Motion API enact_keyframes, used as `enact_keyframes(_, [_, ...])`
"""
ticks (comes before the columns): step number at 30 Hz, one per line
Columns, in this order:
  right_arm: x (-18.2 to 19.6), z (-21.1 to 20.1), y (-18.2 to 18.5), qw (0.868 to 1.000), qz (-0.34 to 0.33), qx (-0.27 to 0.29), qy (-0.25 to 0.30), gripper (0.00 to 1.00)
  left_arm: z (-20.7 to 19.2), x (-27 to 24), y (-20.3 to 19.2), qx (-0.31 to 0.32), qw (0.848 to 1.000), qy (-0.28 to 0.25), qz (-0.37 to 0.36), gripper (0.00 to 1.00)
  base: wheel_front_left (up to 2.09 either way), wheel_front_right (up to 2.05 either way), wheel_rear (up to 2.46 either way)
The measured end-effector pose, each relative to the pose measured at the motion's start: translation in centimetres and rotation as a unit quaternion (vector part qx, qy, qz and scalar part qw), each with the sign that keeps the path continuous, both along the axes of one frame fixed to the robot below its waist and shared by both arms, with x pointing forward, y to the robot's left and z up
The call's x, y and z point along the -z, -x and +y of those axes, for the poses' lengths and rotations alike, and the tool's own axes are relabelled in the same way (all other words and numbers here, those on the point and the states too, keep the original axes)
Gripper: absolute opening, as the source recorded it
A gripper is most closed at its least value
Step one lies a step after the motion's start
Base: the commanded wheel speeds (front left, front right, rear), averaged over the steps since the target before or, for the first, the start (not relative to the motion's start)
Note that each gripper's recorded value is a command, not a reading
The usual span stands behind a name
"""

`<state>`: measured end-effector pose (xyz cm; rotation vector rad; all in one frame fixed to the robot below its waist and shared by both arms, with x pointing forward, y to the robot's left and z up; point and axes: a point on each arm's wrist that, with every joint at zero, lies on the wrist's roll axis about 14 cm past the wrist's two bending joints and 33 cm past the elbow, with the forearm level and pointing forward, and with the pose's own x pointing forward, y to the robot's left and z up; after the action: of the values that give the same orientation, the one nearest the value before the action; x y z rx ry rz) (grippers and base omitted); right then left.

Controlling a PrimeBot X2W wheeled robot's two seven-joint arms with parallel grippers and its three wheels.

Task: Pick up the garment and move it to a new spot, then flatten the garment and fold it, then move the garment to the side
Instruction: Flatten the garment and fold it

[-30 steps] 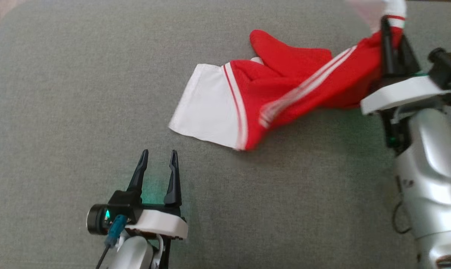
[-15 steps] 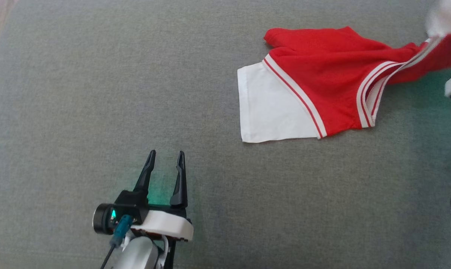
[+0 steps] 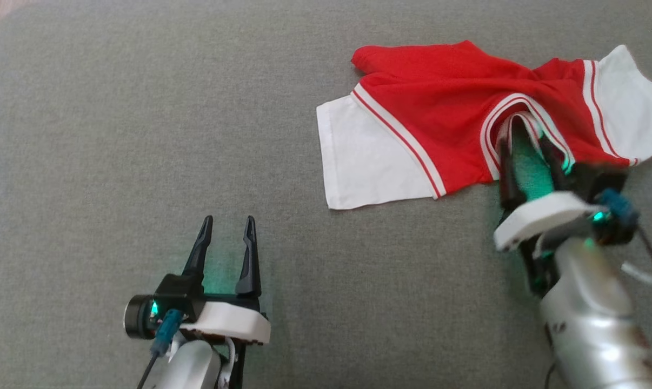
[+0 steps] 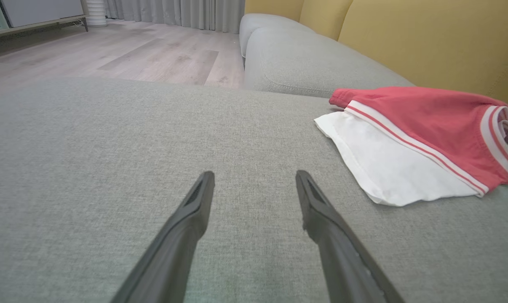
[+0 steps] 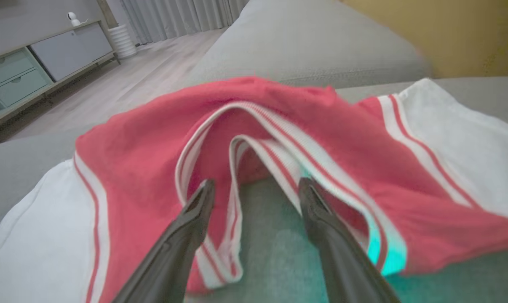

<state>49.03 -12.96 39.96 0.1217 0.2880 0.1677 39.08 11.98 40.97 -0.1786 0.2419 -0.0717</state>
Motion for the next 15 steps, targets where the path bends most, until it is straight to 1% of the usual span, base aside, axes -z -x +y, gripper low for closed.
enact_keyframes(3, [0.8, 1.4, 1.6, 1.0, 0.012, -0.019, -0.015, 1.0, -0.1, -0.1, 0.0, 0.002, 1.0, 0.001, -0.002, 1.0, 0.0, 0.0, 0.0])
enact_keyframes(6, [1.0, 2.4, 2.3, 0.999, 0.015, -0.031, -0.027, 1.0, -0.1, -0.3, 0.0, 0.003, 1.0, 0.002, -0.004, 1.0, 0.0, 0.0, 0.0])
enact_keyframes(12, [2.5, 3.5, 3.6, 0.997, 0.045, -0.052, -0.02, 0.99, 0.4, -0.4, 0.6, -0.004, 1.0, 0.0, -0.004, 1.0, 0.0, 0.0, 0.0])
enact_keyframes(13, [2.8, 3.7, 3.9, 0.997, 0.052, -0.055, -0.019, 0.52, 0.5, -0.4, 0.7, -0.004, 1.0, 0.0, -0.003, 1.0, 0.0, 0.0, 0.0])
enact_keyframes(14, [2.8, 3.8, 4.0, 0.997, 0.054, -0.056, -0.022, 0.19, 0.5, -0.4, 0.9, -0.003, 1.0, -0.001, -0.004, 1.0, 0.0, 0.0, 0.0])
enact_keyframes(15, [2.7, 4.2, 4.2, 0.996, 0.055, -0.062, -0.022, 0.0, 0.6, -0.4, 1.2, -0.003, 1.0, -0.004, -0.004, 1.0, 0.0, 0.0, 0.0])
